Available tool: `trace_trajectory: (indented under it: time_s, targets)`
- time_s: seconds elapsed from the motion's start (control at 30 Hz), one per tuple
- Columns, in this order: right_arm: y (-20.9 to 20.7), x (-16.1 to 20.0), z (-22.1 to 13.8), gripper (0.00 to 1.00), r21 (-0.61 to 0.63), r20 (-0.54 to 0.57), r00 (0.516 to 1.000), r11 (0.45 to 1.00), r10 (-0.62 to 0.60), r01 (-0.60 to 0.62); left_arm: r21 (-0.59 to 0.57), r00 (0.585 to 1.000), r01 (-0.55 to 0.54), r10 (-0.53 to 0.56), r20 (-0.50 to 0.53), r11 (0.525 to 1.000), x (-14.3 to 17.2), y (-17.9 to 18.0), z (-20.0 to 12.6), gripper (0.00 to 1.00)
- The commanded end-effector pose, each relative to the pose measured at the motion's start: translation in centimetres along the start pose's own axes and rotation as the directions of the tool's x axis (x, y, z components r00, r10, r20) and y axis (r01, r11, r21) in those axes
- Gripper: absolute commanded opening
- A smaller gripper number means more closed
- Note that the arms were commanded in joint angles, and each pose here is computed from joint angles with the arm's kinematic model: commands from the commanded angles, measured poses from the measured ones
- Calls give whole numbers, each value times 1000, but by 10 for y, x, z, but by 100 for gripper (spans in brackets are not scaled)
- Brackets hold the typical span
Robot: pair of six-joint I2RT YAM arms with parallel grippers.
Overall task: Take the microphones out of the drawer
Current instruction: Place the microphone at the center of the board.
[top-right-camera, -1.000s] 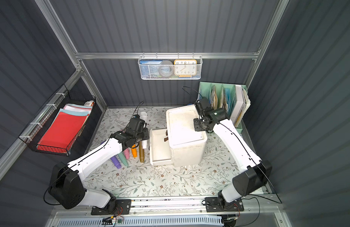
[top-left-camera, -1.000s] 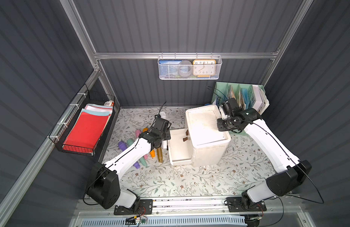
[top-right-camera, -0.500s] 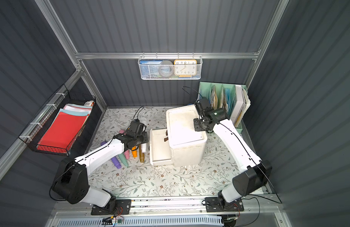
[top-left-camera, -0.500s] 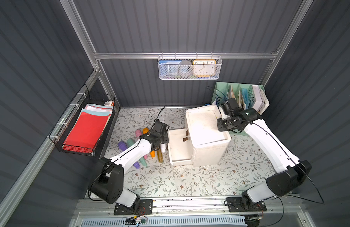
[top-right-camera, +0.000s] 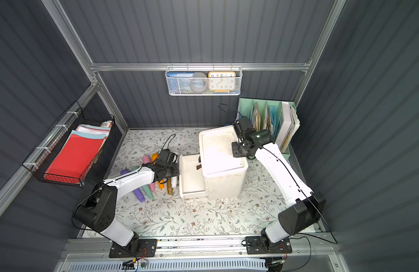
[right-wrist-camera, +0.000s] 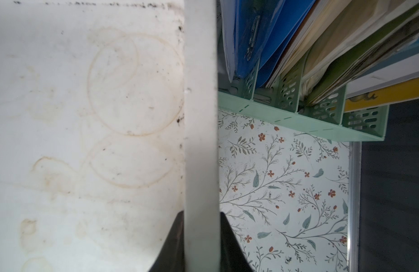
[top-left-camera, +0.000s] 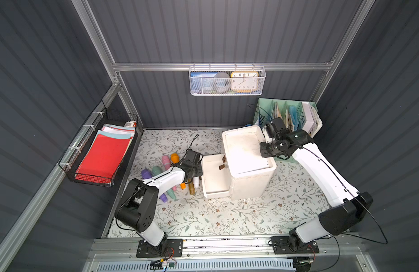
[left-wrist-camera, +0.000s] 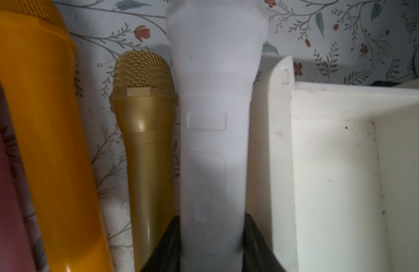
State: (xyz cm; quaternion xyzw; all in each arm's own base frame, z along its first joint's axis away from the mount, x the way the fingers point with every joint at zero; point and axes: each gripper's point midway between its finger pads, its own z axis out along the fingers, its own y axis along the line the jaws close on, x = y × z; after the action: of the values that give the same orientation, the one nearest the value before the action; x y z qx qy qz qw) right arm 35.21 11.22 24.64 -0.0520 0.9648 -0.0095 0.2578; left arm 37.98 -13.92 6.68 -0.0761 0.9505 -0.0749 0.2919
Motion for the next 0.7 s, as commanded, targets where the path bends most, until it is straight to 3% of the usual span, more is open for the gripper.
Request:
trace_trajectory:
  time_s: [0.0, 0.53, 0.67]
  targets:
    - [3, 89, 69, 0, 44, -411, 908, 994, -75, 102, 8, 1000, -8, 8, -11, 1000, 3, 1, 8, 8]
    - [4, 87, 71, 0, 39, -417, 905, 994, -79, 104, -65, 997, -12, 7, -76, 998, 21, 18, 26, 12]
    - [4, 87, 71, 0, 40, -417, 906, 994, -79, 105, -73, 996, -13, 7, -90, 997, 24, 19, 29, 18]
